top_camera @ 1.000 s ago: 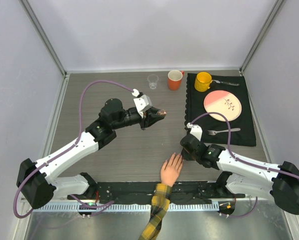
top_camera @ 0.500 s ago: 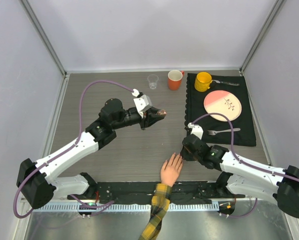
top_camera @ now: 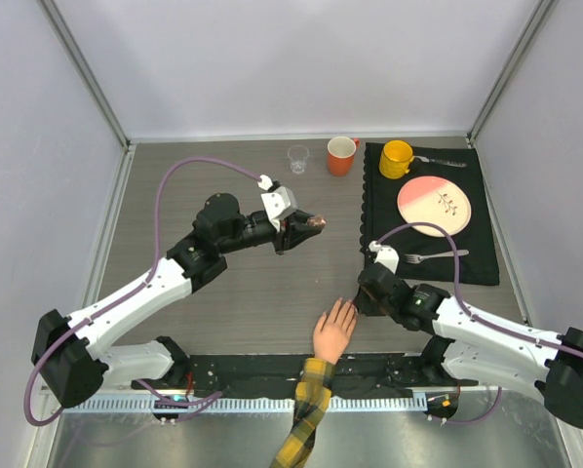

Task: Paint the nails

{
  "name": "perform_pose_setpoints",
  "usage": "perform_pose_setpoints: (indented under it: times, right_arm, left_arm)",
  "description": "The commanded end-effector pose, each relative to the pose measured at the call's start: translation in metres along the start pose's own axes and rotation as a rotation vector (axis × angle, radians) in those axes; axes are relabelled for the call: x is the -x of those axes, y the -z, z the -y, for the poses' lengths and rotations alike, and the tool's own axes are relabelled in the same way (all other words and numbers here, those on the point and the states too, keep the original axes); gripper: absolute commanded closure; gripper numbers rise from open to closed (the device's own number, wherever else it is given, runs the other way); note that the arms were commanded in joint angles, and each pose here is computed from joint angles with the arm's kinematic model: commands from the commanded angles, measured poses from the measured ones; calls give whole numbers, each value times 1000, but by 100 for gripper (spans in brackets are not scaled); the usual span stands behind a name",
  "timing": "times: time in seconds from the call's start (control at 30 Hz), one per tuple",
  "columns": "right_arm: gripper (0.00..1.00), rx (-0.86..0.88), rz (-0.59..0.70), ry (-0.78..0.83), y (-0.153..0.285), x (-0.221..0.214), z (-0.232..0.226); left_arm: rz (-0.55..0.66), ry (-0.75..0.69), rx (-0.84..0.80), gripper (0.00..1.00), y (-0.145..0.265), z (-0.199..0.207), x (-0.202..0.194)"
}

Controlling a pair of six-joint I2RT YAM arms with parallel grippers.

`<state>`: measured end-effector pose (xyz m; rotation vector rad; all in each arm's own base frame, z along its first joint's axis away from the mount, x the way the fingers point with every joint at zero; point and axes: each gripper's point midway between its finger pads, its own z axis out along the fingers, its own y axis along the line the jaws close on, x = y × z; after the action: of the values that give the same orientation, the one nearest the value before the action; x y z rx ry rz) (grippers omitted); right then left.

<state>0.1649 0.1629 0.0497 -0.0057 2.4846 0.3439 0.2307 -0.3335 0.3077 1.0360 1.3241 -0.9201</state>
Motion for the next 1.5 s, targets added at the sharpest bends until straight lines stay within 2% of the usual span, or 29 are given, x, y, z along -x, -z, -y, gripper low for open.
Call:
perform_pose_setpoints:
  times: [0.0,0.43,0.67,1.0,1.07,1.2,1.33,1.47]
  right_arm:
    - [99,6,13,-28,3,3,-1]
    - [99,-14,6,-11,-4,4,-2]
    - [99,-28,48,-21,10,18,0]
    - [99,-27,191,-44,56,69,-4]
    - [99,20,238,-54,72,85,-13]
    - [99,15,296,24,100,113,-16]
    - [99,62,373,82,136,142,-25]
    - [99,132,384,145,157,155,-40]
  left_arm:
    - [65,-53,-7,100,6,4,25]
    - [62,-68,1,100,8,5,26]
    - [63,-70,-18,100,8,9,27]
    - [72,-49,-87,100,6,28,30]
    - [60,-36,-103,100,4,37,29]
    - [43,-1,-179,100,16,57,39]
    - [67,-10,-165,100,33,64,30]
    - [42,-1,-167,100,38,68,12]
